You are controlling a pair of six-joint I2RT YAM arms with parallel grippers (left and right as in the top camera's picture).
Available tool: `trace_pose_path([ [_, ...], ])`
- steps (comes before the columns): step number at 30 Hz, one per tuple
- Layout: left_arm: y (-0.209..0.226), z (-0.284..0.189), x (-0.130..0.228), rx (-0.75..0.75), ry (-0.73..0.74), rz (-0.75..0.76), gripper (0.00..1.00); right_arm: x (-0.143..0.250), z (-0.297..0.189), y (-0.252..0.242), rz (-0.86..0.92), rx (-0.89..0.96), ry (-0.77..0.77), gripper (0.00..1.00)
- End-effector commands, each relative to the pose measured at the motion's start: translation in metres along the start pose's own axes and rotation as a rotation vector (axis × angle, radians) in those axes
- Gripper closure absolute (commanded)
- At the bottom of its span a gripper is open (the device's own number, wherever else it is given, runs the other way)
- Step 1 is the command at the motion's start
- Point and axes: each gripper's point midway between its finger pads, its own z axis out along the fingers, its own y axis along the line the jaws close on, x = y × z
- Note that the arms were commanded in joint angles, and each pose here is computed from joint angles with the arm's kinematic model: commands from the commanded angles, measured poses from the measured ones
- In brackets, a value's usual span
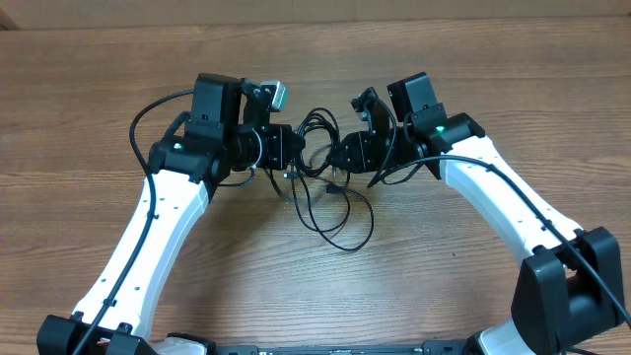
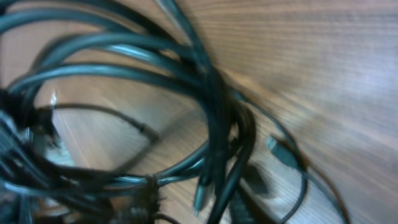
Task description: Untangle cables
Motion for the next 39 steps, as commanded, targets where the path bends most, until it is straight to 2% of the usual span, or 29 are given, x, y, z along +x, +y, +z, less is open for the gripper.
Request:
trace_pose_path([
  [1,-0.021,0.001,0.001,0.086,0.016,0.049,0.96,-0.009,0.0,-0.005,0.038,0.068,-0.051,0.91],
  [2,-0.023,0.001,0.002,0.1,0.02,0.049,0.96,-0.013,-0.001,-0.015,0.078,0.123,-0.075,0.96],
  [4,-0.032,0.0,0.004,0.148,0.031,0.058,0.96,-0.02,-0.005,-0.035,0.163,0.239,-0.128,0.96],
  [5,-0.037,-0.001,0.005,0.182,0.038,0.071,0.96,-0.022,-0.008,-0.043,0.195,0.281,-0.15,0.87],
  [7,-0.05,-0.004,0.009,0.257,0.052,0.102,0.96,-0.027,-0.01,-0.048,0.208,0.308,-0.178,0.63],
  [9,-0.057,-0.006,0.011,0.306,0.06,0.119,0.96,-0.031,-0.01,-0.046,0.199,0.301,-0.193,0.59],
  [10,-0.059,-0.007,0.012,0.316,0.063,0.118,0.96,-0.033,-0.01,-0.045,0.194,0.297,-0.2,0.6],
  [13,-0.062,-0.008,0.012,0.332,0.066,0.118,0.96,-0.036,-0.01,-0.044,0.187,0.293,-0.213,0.9],
  [14,-0.061,-0.007,0.012,0.327,0.065,0.118,0.96,-0.036,-0.01,-0.044,0.188,0.294,-0.213,0.96],
  [17,-0.041,-0.004,0.007,0.221,0.046,0.104,0.96,-0.033,-0.016,-0.06,0.256,0.374,-0.228,0.96],
  [23,0.054,-0.019,0.003,-0.19,0.011,-0.063,0.96,0.001,-0.061,-0.13,0.541,0.775,-0.286,0.96],
  [25,0.075,-0.03,0.001,-0.242,-0.008,-0.115,0.96,0.012,-0.074,-0.144,0.59,0.848,-0.281,0.96],
  [30,0.112,-0.057,-0.01,-0.28,-0.078,-0.216,0.96,0.027,-0.092,-0.16,0.66,0.898,-0.244,0.96],
  [35,0.132,-0.074,-0.013,-0.308,-0.121,-0.283,0.96,0.028,-0.101,-0.158,0.684,0.865,-0.23,0.96],
  [36,0.129,-0.073,-0.013,-0.287,-0.121,-0.289,0.96,0.022,-0.095,-0.148,0.631,0.798,-0.201,0.96],
  [39,0.114,-0.067,-0.014,-0.213,-0.107,-0.265,0.96,-0.002,-0.059,-0.063,0.2,0.324,-0.036,0.91],
])
